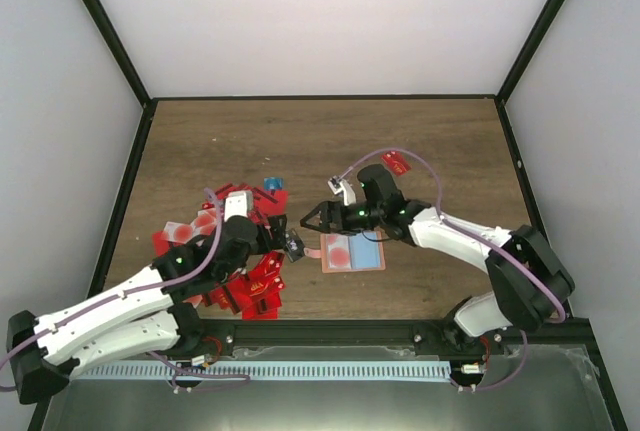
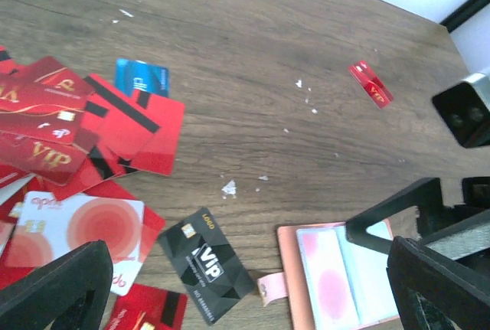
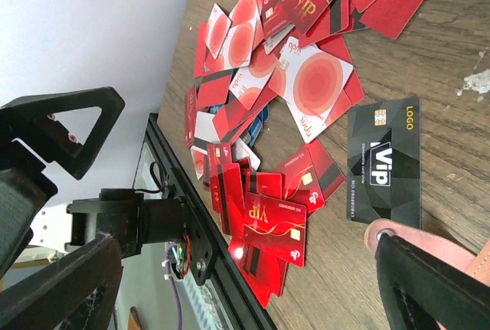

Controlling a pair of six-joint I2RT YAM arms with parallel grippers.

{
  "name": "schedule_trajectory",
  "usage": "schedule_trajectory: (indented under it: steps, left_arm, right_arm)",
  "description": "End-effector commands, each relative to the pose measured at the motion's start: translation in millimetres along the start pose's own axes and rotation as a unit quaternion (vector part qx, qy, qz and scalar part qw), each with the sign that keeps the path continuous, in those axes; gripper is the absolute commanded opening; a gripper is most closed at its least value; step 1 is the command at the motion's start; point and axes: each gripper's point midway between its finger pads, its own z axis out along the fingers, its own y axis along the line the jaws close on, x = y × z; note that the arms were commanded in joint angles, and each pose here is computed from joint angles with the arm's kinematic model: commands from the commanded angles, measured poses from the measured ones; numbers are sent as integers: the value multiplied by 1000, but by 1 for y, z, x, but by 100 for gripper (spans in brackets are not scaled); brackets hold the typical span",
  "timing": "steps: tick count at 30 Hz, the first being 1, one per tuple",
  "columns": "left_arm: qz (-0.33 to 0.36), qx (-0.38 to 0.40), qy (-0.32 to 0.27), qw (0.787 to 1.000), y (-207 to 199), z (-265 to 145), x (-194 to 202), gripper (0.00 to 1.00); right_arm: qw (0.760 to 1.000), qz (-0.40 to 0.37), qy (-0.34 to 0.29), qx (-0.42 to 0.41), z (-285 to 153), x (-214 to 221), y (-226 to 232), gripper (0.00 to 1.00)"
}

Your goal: Put the credit cards into the card holder

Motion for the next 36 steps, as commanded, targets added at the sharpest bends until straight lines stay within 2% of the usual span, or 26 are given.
schedule_trajectory:
  steps: [1,6,9,11,15,19,22,27,31,36]
  left_arm:
    - [-3,-44,8,999,26,-10,4,100]
    - [-1,-102,70,992,50,-19,24,100]
    - [-5,-82,118,990,44,-17,44,100]
    - [-8,-97,137,986,50,-15,52,100]
    - [-7,-132,147,980,61,-5,58,100]
    - [-31,-134,153,979,65,13,61,100]
    - [-68,-134,163,975,77,28,67,99]
    - [-146,-109,166,969,91,49,72,91]
    - [-194,-108,171,960,104,61,77,83]
    - [-237,-102,163,952,111,70,78,77]
  right_arm:
    - [1000,-13,-8,1,-6,2,11,92]
    - [1000,-19,0,3,2,22,15,92]
    - [1000,-27,8,8,9,35,17,92]
    - [999,-32,10,13,14,42,17,92]
    - [999,-39,11,21,20,47,16,92]
    - [998,-51,18,17,31,42,18,92]
    - [997,-70,25,16,42,32,21,92]
    - [994,-102,39,9,69,10,27,92]
    - [992,-117,52,-5,96,-8,28,87]
    - [992,-108,68,-22,126,-30,16,70]
